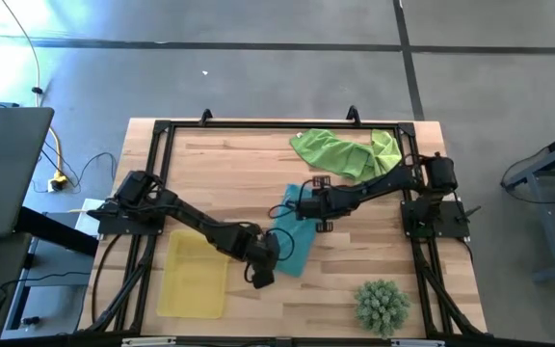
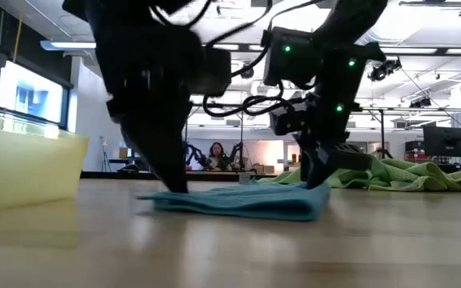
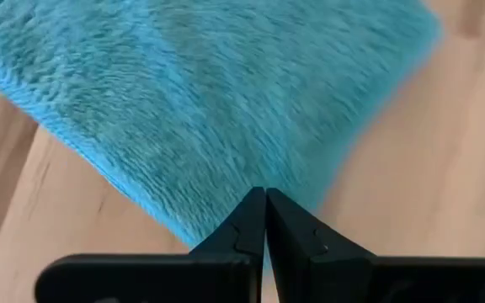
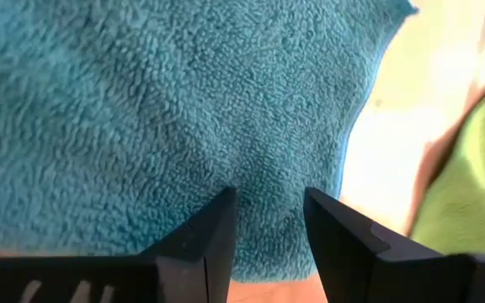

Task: Roll microfiber towels into tight, uniform cylinder then place into a basket
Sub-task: Roll the blue microfiber towel

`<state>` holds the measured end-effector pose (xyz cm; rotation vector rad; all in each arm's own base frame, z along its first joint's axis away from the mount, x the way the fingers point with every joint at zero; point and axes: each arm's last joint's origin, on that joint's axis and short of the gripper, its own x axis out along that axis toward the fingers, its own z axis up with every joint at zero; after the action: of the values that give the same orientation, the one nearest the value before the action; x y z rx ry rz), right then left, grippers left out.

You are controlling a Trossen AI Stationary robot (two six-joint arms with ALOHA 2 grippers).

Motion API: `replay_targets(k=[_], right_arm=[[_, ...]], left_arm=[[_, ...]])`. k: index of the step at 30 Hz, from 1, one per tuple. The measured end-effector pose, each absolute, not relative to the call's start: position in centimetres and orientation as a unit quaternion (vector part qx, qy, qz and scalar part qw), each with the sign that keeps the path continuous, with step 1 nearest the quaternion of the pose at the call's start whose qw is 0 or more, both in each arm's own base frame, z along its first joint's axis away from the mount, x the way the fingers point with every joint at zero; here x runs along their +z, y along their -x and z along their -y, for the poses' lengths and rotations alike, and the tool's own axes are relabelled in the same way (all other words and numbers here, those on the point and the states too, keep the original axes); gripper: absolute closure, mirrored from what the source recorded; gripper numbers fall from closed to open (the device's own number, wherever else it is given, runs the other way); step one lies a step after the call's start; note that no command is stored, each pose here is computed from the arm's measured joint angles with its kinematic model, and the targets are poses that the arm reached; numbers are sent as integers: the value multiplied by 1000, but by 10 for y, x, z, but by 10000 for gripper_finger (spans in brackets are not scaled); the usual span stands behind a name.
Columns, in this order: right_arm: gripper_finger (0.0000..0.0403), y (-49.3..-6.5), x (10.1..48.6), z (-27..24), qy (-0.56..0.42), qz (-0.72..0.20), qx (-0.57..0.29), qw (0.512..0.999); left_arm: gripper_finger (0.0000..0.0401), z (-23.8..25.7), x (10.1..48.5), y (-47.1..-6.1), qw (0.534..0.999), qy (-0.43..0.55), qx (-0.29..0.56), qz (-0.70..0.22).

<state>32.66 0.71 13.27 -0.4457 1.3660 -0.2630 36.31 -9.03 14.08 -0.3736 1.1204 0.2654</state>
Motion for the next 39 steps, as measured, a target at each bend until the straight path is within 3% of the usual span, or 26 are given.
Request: replay_targets(k=[11, 17, 26, 32, 39], right_arm=[[269, -307, 186, -13, 164, -592, -99, 783], [269, -280, 208, -20, 142, -540, -64, 827], [269, -207, 193, -12, 33, -397, -99, 912], [269, -169, 175, -8, -70, -357, -135, 922], [269, -153, 166, -9, -164, -336, -117, 920]], left_arm=[[398, 86, 200, -379, 877, 99, 94, -461], [398, 77, 232, -372, 888, 67, 88, -445], [398, 62, 271, -352, 905, 26, 109, -412], [398, 49, 273, -355, 905, 18, 117, -408], [398, 32, 265, -351, 883, 10, 119, -453]])
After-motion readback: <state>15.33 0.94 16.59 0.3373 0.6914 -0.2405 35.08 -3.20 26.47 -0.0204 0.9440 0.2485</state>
